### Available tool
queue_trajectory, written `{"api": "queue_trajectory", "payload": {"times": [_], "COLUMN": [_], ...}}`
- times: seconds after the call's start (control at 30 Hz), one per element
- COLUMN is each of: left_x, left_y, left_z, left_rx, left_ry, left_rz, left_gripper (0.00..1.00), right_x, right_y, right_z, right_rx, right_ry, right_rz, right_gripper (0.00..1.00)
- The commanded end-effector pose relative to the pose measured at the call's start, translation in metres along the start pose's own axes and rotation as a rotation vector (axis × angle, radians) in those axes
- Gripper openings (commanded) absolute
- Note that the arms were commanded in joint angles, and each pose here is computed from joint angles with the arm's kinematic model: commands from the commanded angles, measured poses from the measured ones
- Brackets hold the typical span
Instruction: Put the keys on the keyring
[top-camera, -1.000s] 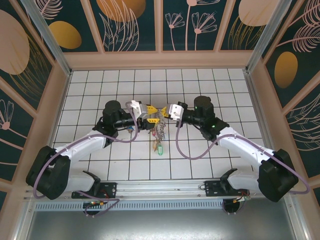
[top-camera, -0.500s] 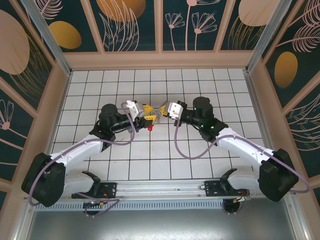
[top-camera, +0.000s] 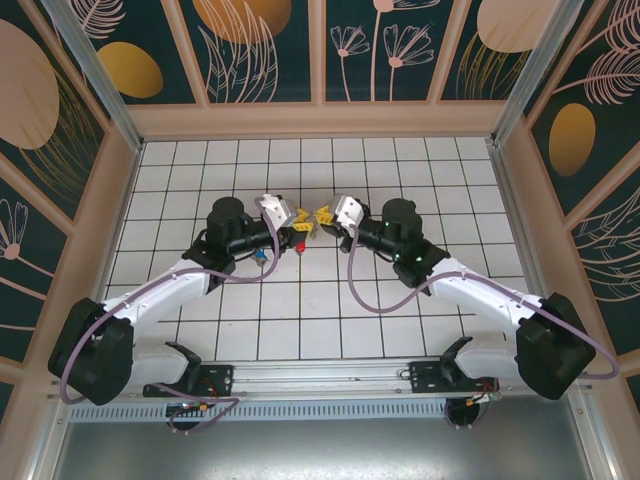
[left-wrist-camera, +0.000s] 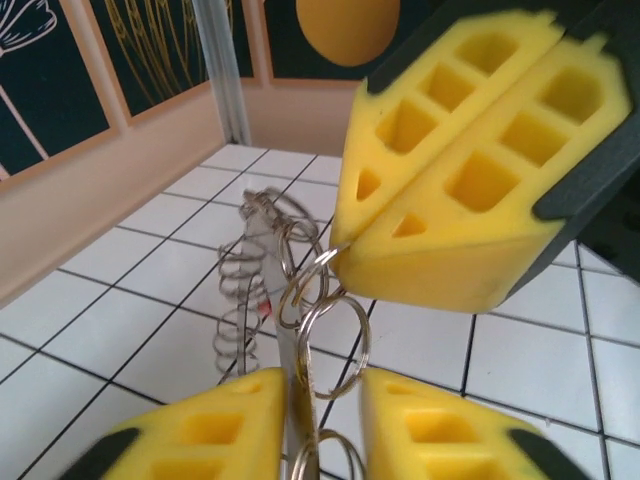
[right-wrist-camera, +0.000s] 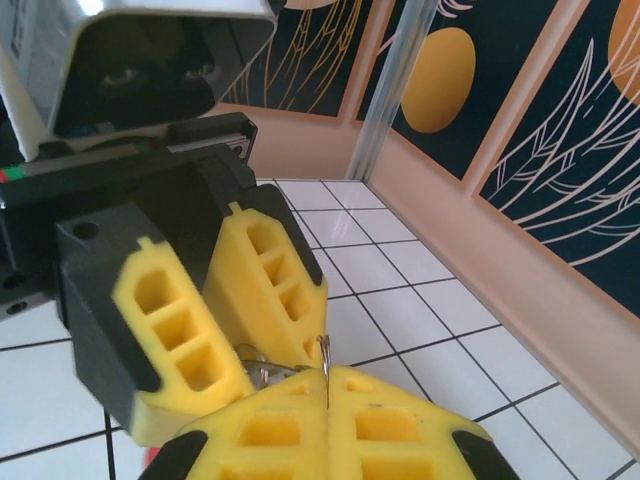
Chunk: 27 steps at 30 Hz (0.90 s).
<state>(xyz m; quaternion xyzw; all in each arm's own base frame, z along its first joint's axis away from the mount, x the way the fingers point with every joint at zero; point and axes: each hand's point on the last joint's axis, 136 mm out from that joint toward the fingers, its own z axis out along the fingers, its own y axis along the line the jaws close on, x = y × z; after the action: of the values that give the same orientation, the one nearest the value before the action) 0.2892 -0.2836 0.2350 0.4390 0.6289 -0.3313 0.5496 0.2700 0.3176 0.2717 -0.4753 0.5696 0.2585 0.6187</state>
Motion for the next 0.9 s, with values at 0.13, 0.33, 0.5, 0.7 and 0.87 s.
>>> {"api": "queue_trajectory", "payload": {"times": [0.13, 0.33, 0.5, 0.7, 0.87], "left_x": [0.002, -0.007, -0.013, -0.008, -0.009], "left_y": [0.005, 0.006, 0.005, 0.022, 0.029], "left_z": [0.002, -0.004, -0.013, -0.025, -0.029], "left_rx": [-0.026, -0.049, -0.082, -0.222, -0.268], "left_ry": [0.031, 0.002, -0.037, -0.019, -0.015], "left_rz": [0.033, 0.070, 0.102, 0.131, 0.154], "left_gripper": [0.03, 0.00, 0.00, 0.00, 0.00], "right_x": [-0.017, -0.006, 0.009, 0.038, 0.046], "right_y": [-0.001, 0.006, 0.018, 0.034, 0.037], "right_z": [0.008, 0.014, 0.016, 0.013, 0.008], "right_rx": [0.067, 0.086, 0.034, -0.075, -0.128], "right_ry": [-0.127, -0.148, -0.115, 0.025, 0.069], "right_rz": [0.110, 0.155, 0.135, 0.036, 0.022], "right_gripper": [0.00, 0.00, 0.00, 0.00, 0.00]}}
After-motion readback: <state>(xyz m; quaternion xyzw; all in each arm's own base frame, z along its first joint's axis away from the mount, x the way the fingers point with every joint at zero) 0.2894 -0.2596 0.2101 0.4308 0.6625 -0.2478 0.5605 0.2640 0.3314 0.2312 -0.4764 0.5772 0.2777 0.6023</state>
